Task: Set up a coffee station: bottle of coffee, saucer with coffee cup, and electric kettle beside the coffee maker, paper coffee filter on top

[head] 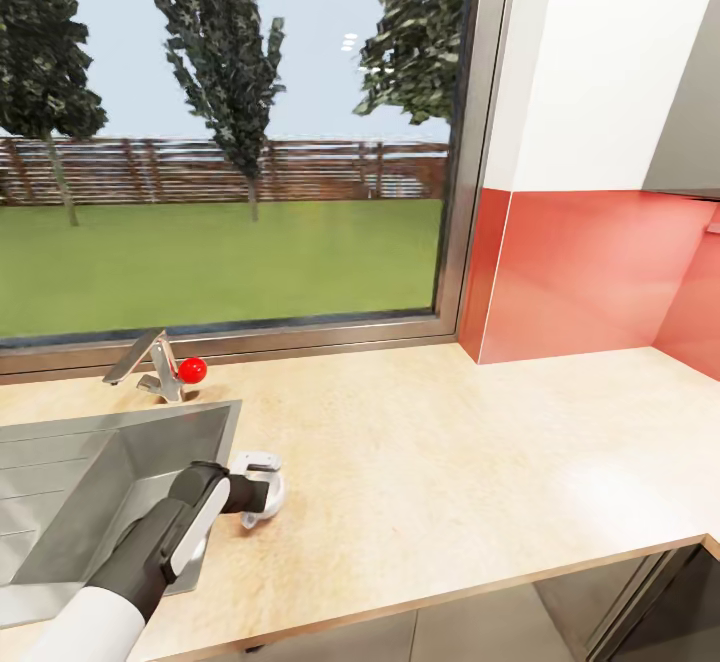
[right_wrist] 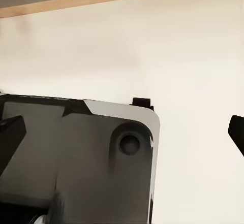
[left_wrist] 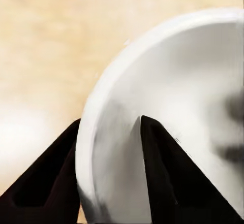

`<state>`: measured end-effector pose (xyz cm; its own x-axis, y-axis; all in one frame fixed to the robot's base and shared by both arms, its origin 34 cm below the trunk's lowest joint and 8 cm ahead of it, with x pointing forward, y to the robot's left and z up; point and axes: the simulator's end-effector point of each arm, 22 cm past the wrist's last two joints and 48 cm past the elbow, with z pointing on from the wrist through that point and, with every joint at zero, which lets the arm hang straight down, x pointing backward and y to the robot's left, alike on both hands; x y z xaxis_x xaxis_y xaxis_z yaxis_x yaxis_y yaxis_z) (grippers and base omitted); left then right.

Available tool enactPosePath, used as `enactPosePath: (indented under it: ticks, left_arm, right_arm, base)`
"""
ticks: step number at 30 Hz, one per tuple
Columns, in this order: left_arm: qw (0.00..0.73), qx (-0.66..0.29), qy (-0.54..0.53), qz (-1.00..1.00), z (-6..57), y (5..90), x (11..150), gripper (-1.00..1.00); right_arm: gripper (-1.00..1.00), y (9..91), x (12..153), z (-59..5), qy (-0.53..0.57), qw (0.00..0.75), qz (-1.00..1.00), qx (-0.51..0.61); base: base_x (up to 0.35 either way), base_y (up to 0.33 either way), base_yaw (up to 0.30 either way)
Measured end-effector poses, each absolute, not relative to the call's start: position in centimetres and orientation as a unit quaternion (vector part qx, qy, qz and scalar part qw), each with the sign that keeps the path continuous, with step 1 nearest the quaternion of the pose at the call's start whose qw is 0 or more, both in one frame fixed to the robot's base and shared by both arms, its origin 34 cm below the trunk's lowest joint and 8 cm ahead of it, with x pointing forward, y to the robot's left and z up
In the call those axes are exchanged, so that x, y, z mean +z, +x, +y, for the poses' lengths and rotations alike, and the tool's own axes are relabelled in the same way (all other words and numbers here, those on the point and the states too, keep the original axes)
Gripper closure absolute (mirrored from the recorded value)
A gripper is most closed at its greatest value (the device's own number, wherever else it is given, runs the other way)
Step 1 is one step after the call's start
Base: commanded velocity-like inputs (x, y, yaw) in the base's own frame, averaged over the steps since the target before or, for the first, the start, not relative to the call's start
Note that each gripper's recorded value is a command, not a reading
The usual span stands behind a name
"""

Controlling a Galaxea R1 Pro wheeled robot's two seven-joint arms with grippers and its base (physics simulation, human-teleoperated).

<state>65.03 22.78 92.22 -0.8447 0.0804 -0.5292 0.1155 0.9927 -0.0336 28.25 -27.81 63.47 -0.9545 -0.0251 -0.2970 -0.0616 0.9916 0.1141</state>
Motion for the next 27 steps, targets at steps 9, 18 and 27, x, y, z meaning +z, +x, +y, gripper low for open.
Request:
enactPosePath:
  ticks: [9,18,27]
  left_arm:
    - [0.274,-0.029,0.052,0.96,22.99,65.04,92.2,1.0]
    - [0.274,-0.028,0.052,0.96,23.06,65.05,92.2,1.0]
    - [0.274,-0.025,0.053,0.96,23.16,65.08,92.22,1.0]
  right_arm:
    - [-1.0,28.25,63.48,-27.9,-0.022,0.149,0.987,0.061]
    - [-1.0,28.25,63.48,-27.91,-0.022,0.149,0.987,0.061]
    - [-1.0,28.25,63.46,-27.68,-0.022,0.149,0.987,0.062]
  base:
    - [0.0,0.0,0.0]
    - [0.0,0.0,0.0]
    - [0.0,0.0,0.0]
